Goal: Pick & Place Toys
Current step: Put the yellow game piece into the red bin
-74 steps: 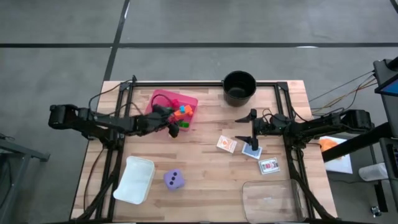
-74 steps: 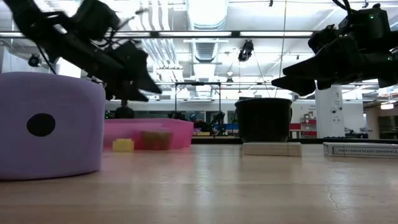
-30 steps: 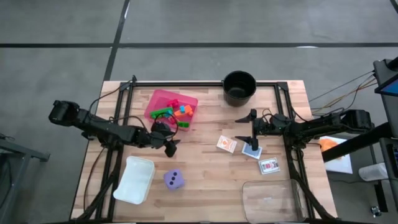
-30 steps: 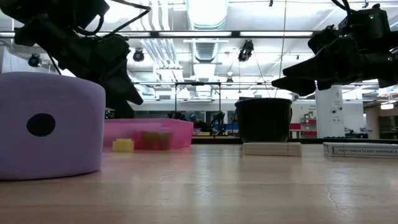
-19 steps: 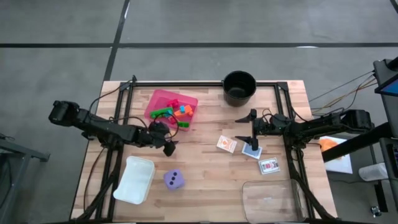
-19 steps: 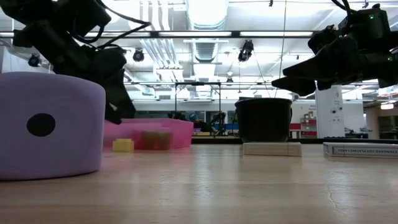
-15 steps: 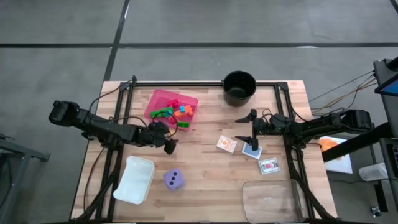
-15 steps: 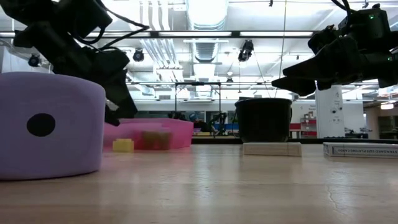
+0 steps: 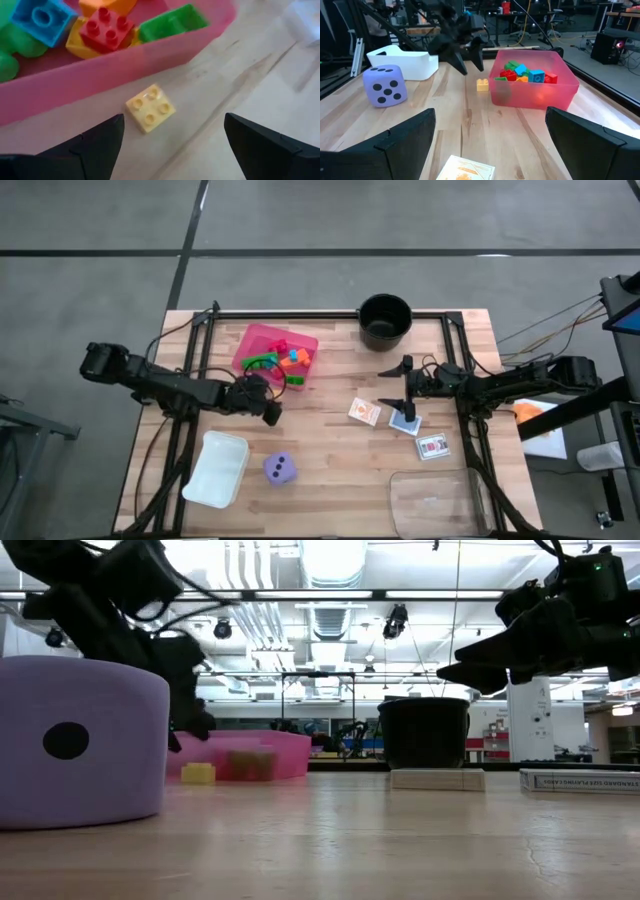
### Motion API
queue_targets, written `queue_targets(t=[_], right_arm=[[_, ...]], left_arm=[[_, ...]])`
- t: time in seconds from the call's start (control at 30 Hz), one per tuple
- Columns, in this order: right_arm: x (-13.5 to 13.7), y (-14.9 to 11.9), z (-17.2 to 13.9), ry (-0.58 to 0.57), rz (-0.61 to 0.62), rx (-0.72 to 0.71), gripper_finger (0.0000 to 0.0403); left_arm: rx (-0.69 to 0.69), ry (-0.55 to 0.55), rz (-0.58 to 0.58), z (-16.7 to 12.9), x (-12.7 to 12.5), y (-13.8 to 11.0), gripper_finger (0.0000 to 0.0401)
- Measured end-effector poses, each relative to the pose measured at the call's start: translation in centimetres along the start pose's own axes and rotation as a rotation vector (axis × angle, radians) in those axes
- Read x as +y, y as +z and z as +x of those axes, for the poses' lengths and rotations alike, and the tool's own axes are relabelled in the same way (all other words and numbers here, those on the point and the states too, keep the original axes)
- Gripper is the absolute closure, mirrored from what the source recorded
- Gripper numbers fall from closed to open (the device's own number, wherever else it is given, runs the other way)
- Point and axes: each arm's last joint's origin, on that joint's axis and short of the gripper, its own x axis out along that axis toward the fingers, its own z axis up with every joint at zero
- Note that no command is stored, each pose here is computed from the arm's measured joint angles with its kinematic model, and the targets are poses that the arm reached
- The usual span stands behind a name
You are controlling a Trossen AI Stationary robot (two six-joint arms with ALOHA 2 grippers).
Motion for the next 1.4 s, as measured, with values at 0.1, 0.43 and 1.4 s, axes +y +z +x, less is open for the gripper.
queue_targets(t=[0.1, 0.43, 1.4], right_arm=[[0.0, 0.0, 0.0, 0.0, 0.0, -0.004, 0.0025], [0.0, 0.0, 0.0, 0.0, 0.007, -0.001, 0.0025], [0.0, -0.2, 0.0, 0.0, 0.013, 0.023, 0.0025]], left_arm=[[0.048, 0.041, 0.008, 1.1, 0.3, -0.2, 0.0057], [0.106, 0.119, 0.042, 3.9, -0.7, 0.7, 0.0057], [0.26, 0.224, 0.11, 5.7, -2.5, 1.9, 0.0218]])
